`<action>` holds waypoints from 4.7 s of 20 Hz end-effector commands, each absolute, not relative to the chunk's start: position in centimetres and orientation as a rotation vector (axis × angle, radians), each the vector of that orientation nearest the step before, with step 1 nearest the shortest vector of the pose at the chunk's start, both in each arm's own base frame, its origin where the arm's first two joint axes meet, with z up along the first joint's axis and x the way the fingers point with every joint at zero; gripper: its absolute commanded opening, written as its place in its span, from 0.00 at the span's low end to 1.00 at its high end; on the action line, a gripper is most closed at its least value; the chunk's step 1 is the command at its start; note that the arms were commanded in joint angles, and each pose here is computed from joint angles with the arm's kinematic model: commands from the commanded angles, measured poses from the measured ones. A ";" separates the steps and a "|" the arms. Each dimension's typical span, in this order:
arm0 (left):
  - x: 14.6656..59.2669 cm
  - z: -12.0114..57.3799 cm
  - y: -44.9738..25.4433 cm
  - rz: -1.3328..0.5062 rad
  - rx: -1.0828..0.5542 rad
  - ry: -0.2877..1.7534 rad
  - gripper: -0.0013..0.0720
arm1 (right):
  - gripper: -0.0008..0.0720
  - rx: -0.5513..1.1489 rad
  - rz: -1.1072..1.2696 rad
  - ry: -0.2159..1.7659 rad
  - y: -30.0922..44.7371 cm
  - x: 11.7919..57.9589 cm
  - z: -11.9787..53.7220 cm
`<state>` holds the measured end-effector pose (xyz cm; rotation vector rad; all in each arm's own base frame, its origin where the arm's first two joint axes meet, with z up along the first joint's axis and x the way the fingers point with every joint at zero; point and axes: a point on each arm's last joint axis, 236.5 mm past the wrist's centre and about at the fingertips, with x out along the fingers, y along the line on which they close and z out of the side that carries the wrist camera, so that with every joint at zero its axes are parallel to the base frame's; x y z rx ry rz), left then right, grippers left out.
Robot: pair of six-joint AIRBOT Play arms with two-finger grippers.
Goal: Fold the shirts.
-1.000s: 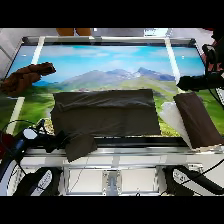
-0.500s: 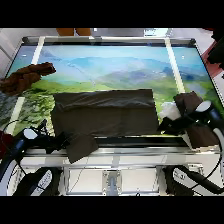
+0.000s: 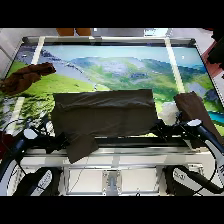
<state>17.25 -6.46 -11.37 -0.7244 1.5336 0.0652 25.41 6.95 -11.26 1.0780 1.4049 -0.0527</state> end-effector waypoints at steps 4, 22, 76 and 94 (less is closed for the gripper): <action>17.7 -10.6 -6.7 0.008 -0.690 1.527 0.04 | 0.05 1.155 -0.019 1.304 7.6 27.2 -9.4; 39.5 7.0 -1.9 -0.080 -0.412 0.851 0.03 | 0.05 0.277 0.155 1.027 6.2 42.0 2.9; 48.1 -3.0 -21.8 -0.491 -0.088 0.875 0.04 | 0.20 0.515 0.272 1.318 4.8 48.0 -11.4; 43.3 -7.9 -29.6 -0.601 -0.101 1.077 0.04 | 0.05 0.194 0.772 0.877 21.2 45.7 17.1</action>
